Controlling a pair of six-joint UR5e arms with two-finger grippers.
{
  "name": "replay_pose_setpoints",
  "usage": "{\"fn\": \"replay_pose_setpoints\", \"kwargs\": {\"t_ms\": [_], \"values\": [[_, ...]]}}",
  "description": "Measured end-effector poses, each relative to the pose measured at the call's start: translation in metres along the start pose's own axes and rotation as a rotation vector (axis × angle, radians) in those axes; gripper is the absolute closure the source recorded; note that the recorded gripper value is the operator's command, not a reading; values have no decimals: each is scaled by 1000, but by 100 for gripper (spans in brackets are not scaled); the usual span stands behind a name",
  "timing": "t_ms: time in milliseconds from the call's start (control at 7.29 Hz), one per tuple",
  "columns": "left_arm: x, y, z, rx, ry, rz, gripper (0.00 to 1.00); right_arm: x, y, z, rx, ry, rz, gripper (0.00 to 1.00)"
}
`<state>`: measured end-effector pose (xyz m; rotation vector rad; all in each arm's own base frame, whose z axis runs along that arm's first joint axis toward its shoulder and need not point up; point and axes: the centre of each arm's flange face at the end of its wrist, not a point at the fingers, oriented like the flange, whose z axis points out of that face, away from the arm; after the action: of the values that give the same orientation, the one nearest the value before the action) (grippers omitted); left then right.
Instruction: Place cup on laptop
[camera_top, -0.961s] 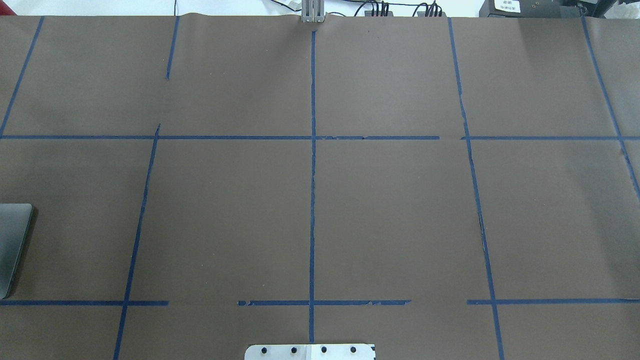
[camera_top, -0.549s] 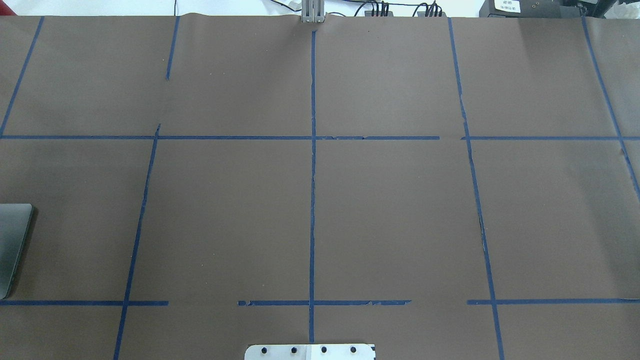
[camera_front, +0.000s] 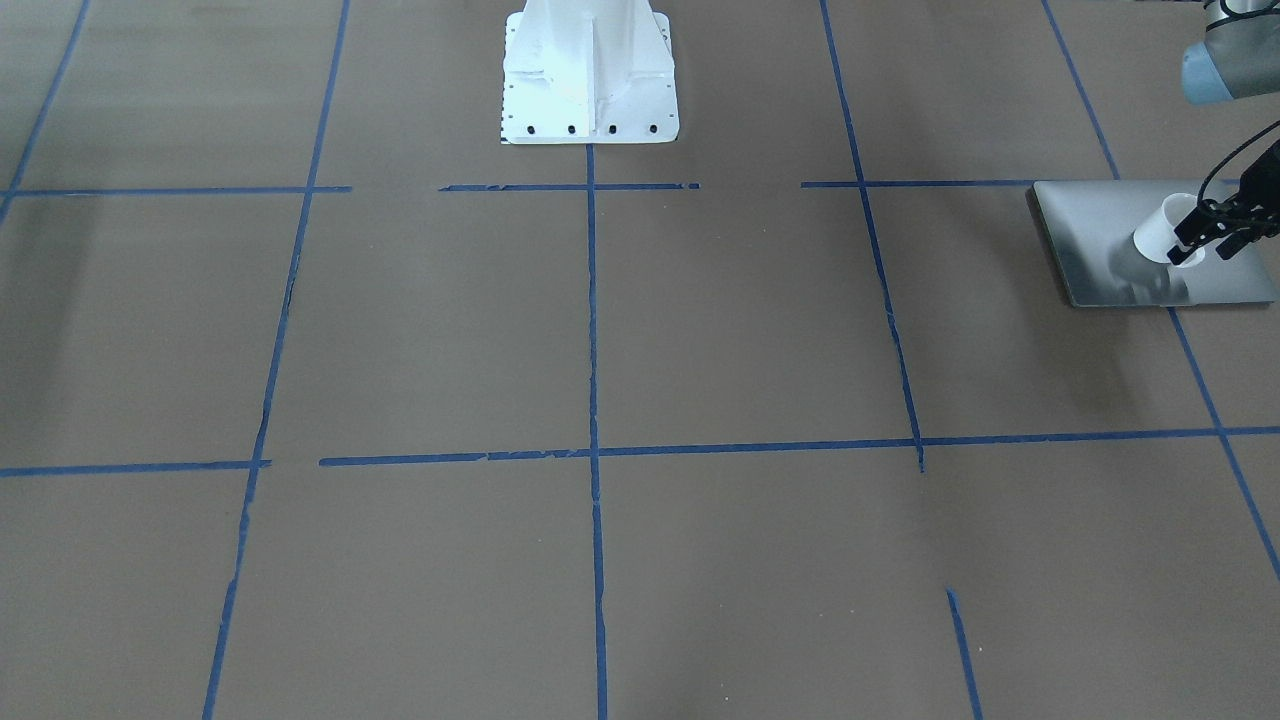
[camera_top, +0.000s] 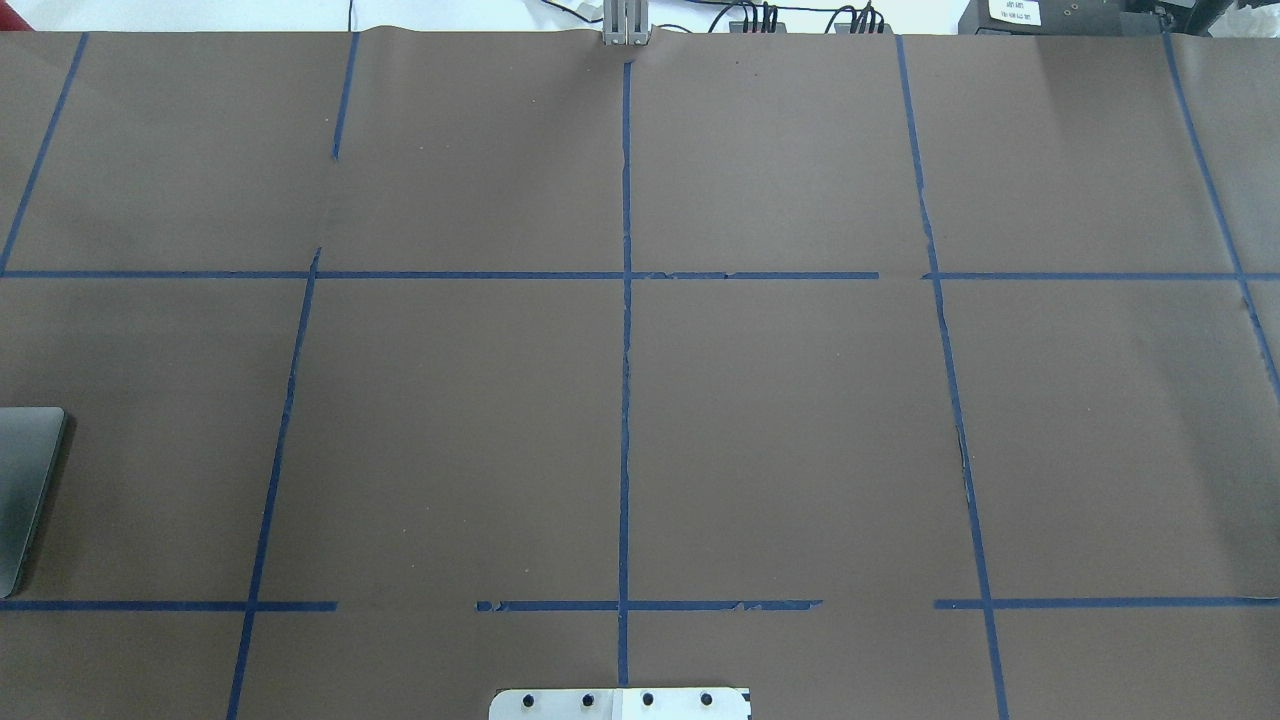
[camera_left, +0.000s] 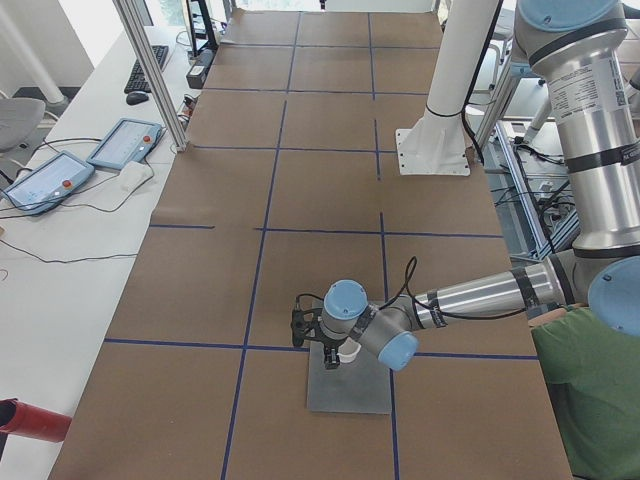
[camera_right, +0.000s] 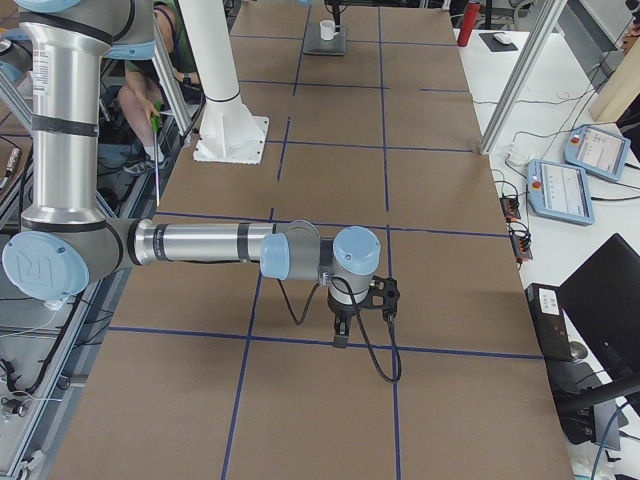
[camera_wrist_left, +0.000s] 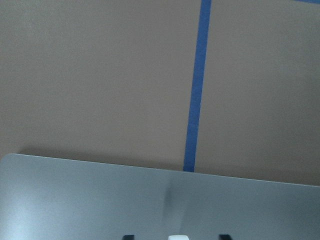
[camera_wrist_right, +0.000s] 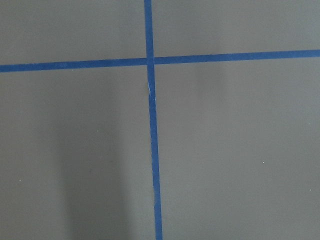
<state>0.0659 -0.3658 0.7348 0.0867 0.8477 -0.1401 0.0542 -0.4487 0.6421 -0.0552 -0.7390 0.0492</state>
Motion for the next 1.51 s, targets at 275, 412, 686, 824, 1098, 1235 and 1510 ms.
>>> {"fn": "replay_pose_setpoints", "kwargs": {"t_ms": [275,412,686,824,1098,1235,1510], "values": [[15,-18,5,-54,34,101,0,0,0,0,0,0,0,0],[25,-41,5,-79,26,163,0,0,0,0,0,0,0,0],[34,-95,-13,-98,-5,257,0,0,0,0,0,0,0,0],[32,-119,-29,-104,-20,291,0,0,0,0,0,0,0,0],[18,-159,-77,-124,-44,331,0,0,0,0,0,0,0,0],[11,-165,-103,-133,-47,336,0,0,0,0,0,0,0,0],[0,-141,-137,-148,-47,300,0,0,0,0,0,0,0,0]]}}
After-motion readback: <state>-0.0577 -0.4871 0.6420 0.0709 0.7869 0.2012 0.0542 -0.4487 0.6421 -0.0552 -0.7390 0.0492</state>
